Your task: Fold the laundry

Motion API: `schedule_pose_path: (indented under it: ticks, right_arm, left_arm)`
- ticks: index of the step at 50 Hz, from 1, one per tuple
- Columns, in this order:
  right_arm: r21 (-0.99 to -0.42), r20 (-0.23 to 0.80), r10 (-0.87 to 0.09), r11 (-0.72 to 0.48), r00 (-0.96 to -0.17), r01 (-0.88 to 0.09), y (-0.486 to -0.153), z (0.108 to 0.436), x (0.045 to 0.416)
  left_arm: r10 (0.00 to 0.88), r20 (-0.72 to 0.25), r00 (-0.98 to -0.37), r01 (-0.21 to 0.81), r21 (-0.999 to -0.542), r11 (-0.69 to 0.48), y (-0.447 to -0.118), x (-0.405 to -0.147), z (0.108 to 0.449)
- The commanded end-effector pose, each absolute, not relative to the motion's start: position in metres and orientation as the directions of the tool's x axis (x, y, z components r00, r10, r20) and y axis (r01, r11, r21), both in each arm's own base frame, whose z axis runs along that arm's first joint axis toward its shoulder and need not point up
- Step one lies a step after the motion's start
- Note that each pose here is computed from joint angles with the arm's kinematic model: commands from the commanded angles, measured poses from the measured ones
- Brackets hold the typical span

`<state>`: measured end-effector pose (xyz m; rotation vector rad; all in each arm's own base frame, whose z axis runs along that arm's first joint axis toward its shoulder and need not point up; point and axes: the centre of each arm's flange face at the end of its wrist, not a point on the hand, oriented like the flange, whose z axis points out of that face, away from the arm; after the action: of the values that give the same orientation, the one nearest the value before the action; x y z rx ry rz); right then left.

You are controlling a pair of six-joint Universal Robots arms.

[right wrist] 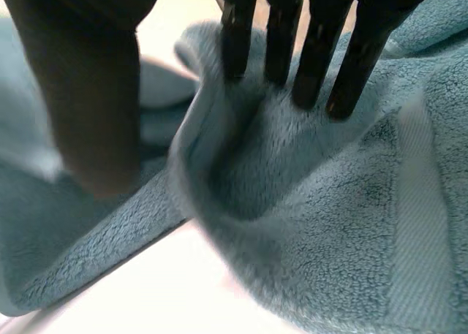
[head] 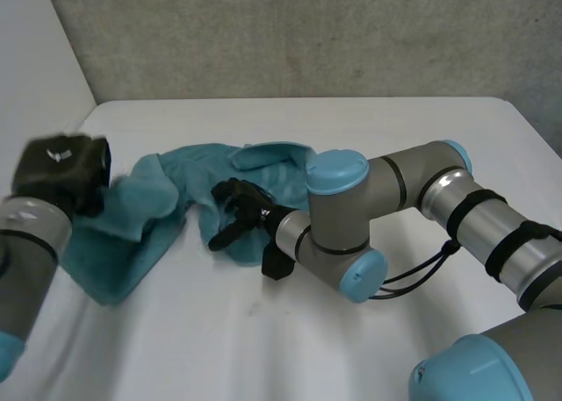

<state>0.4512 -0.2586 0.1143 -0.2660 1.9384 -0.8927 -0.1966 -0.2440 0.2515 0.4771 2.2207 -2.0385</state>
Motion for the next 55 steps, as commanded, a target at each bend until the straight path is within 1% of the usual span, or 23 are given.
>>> schedule_pose_path:
  ticks: [1, 5, 7, 8, 9, 10, 12, 13, 15, 16, 18, 23, 27, 29, 31, 32, 40, 42, 45, 47, 48, 50, 55]
  right_arm:
    - [-0.712, -0.653, -0.523, 0.67, -0.548, 0.209, -0.266, 0.108, 0.454]
    - [-0.734, -0.636, -0.513, 0.634, -0.576, 0.246, -0.275, 0.116, 0.45]
    - [-0.775, -0.597, -0.527, 0.575, -0.605, 0.263, -0.283, 0.135, 0.445]
    - [-0.775, -0.597, -0.527, 0.575, -0.605, 0.263, -0.283, 0.135, 0.445]
    - [-0.813, -0.555, -0.55, 0.519, -0.625, 0.265, -0.29, 0.154, 0.44]
    - [-0.813, -0.554, -0.55, 0.519, -0.625, 0.265, -0.29, 0.154, 0.44]
    - [-0.885, -0.452, -0.586, 0.388, -0.673, 0.257, -0.302, 0.195, 0.426]
    - [-0.886, -0.451, -0.586, 0.387, -0.673, 0.257, -0.302, 0.195, 0.425]
    - [-0.93, -0.36, -0.582, 0.288, -0.729, 0.229, -0.317, 0.221, 0.404]
    - [-0.93, -0.359, -0.582, 0.287, -0.73, 0.229, -0.317, 0.221, 0.404]
    - [-0.95, -0.307, -0.579, 0.236, -0.755, 0.205, -0.318, 0.24, 0.389]
    - [-0.955, -0.287, -0.572, 0.236, -0.769, 0.181, -0.31, 0.25, 0.375]
    - [-0.949, -0.289, -0.56, 0.274, -0.776, 0.156, -0.305, 0.241, 0.372]
    - [-0.944, -0.288, -0.555, 0.3, -0.78, 0.136, -0.302, 0.232, 0.371]
    - [-0.925, -0.295, -0.535, 0.368, -0.792, 0.096, -0.295, 0.21, 0.367]
    - [-0.925, -0.295, -0.535, 0.369, -0.792, 0.096, -0.295, 0.21, 0.367]
    - [-0.904, -0.31, -0.539, 0.423, -0.783, 0.067, -0.286, 0.186, 0.374]
    - [-0.893, -0.327, -0.577, 0.448, -0.748, 0.045, -0.272, 0.17, 0.394]
    - [-0.886, -0.346, -0.588, 0.461, -0.731, 0.049, -0.269, 0.163, 0.403]
    - [-0.863, -0.404, -0.588, 0.5, -0.701, 0.079, -0.268, 0.153, 0.415]
    - [-0.863, -0.405, -0.588, 0.5, -0.701, 0.079, -0.268, 0.153, 0.415]
    - [-0.827, -0.474, -0.584, 0.553, -0.659, 0.105, -0.267, 0.141, 0.426]
    - [-0.79, -0.537, -0.594, 0.603, -0.599, 0.11, -0.253, 0.126, 0.445]
  left_arm:
    - [0.172, -0.183, -0.968, 0.168, -0.981, -0.097, -0.226, -0.196, 0.301]
    - [0.159, -0.151, -0.976, 0.13, -0.982, -0.135, -0.225, -0.193, 0.314]
    - [0.142, -0.131, -0.981, 0.108, -0.982, -0.156, -0.229, -0.189, 0.323]
    - [0.141, -0.131, -0.981, 0.108, -0.982, -0.157, -0.229, -0.189, 0.323]
    - [0.133, -0.126, -0.983, 0.103, -0.98, -0.168, -0.231, -0.188, 0.327]
    - [0.133, -0.126, -0.983, 0.103, -0.98, -0.168, -0.231, -0.188, 0.327]
    - [0.113, -0.117, -0.987, 0.092, -0.974, -0.205, -0.236, -0.185, 0.34]
    - [0.113, -0.117, -0.987, 0.092, -0.974, -0.206, -0.236, -0.185, 0.34]
    - [0.088, -0.102, -0.991, 0.079, -0.969, -0.234, -0.244, -0.179, 0.352]
    - [0.088, -0.102, -0.991, 0.079, -0.969, -0.234, -0.244, -0.179, 0.352]
    - [0.096, -0.088, -0.992, 0.061, -0.966, -0.251, -0.244, -0.179, 0.357]
    - [0.147, -0.022, -0.989, -0.02, -0.961, -0.275, -0.243, -0.184, 0.369]
    - [0.161, -0.004, -0.987, -0.041, -0.96, -0.276, -0.242, -0.185, 0.371]
    - [0.164, 0.0, -0.986, -0.046, -0.959, -0.279, -0.242, -0.185, 0.371]
    - [0.18, 0.01, -0.984, -0.063, -0.955, -0.29, -0.24, -0.189, 0.376]
    - [0.18, 0.01, -0.984, -0.063, -0.955, -0.29, -0.24, -0.189, 0.376]
    - [0.277, 0.021, -0.961, -0.123, -0.927, -0.355, -0.22, -0.211, 0.409]
    - [0.3, 0.023, -0.954, -0.138, -0.919, -0.369, -0.213, -0.215, 0.418]
    - [0.309, 0.024, -0.951, -0.145, -0.916, -0.375, -0.209, -0.217, 0.422]
    - [0.323, 0.026, -0.946, -0.158, -0.906, -0.392, -0.202, -0.218, 0.428]
    - [0.323, 0.026, -0.946, -0.159, -0.906, -0.392, -0.202, -0.218, 0.428]
    - [0.324, 0.026, -0.946, -0.164, -0.898, -0.408, -0.197, -0.217, 0.433]
    - [0.323, 0.027, -0.946, -0.166, -0.895, -0.413, -0.196, -0.216, 0.435]
